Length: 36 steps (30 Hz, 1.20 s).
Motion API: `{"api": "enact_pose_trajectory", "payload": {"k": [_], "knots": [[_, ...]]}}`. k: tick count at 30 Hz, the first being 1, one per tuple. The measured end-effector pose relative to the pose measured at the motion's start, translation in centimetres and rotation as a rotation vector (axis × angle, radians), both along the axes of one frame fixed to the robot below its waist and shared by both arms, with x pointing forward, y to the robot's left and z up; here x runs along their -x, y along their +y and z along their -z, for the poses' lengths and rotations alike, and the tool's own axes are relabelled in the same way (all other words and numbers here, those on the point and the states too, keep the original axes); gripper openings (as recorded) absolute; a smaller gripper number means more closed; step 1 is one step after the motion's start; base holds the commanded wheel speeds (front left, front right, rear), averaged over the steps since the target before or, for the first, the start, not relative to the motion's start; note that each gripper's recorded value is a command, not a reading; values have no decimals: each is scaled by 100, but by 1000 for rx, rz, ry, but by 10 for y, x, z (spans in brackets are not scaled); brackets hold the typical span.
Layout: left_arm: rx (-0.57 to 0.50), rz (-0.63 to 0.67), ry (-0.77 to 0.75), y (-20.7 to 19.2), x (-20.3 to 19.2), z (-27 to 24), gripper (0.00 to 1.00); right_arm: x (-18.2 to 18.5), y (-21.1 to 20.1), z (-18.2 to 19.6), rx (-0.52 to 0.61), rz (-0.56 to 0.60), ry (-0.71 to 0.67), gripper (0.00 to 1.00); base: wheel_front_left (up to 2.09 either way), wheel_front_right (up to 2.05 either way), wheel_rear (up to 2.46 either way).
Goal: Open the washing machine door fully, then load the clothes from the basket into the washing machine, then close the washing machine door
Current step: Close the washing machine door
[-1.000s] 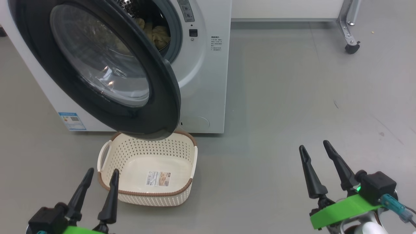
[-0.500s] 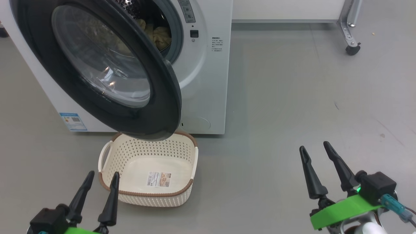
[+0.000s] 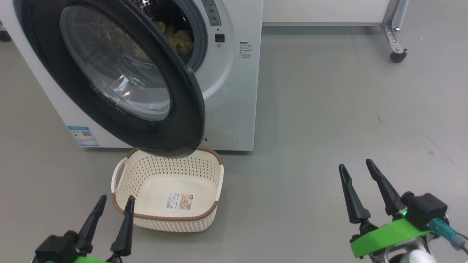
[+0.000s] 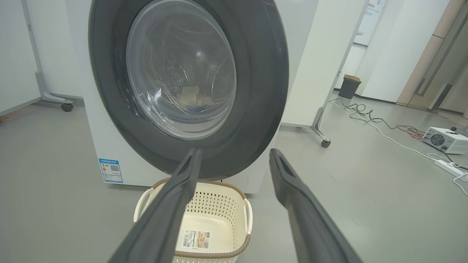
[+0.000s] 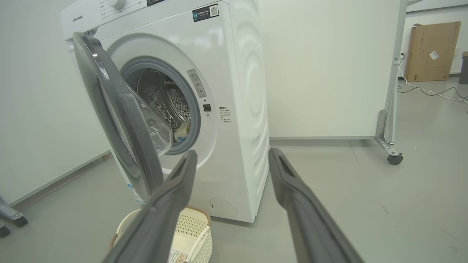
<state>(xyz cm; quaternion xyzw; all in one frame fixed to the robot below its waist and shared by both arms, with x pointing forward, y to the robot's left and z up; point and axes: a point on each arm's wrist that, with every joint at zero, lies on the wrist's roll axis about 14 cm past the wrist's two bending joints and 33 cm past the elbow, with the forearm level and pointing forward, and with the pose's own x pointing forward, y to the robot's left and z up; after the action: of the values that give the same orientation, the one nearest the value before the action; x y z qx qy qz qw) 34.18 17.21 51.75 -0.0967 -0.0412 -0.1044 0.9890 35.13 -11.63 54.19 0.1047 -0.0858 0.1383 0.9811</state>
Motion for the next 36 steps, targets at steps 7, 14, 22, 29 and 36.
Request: {"api": "enact_pose_trajectory", "payload": {"k": [7, 14, 22, 29, 36], "knots": [[-1, -1, 15, 0, 0, 5, 100, -1, 0, 4, 1, 0, 13, 100, 0, 0, 0], [0, -1, 20, 0, 0, 6, 100, -2, 0, 4, 1, 1, 14, 100, 0, 0, 0], [1, 5, 30, -3, 1, 10, 100, -3, -4, 7, 13, 12, 21, 100, 0, 0, 0], [3, -3, 48, -1, 3, 15, 100, -8, -9, 14, 37, 30, 37, 100, 0, 0, 0], [12, -14, 85, 0, -1, 26, 100, -23, -6, 26, 65, 26, 69, 0, 0, 0, 0]]}}
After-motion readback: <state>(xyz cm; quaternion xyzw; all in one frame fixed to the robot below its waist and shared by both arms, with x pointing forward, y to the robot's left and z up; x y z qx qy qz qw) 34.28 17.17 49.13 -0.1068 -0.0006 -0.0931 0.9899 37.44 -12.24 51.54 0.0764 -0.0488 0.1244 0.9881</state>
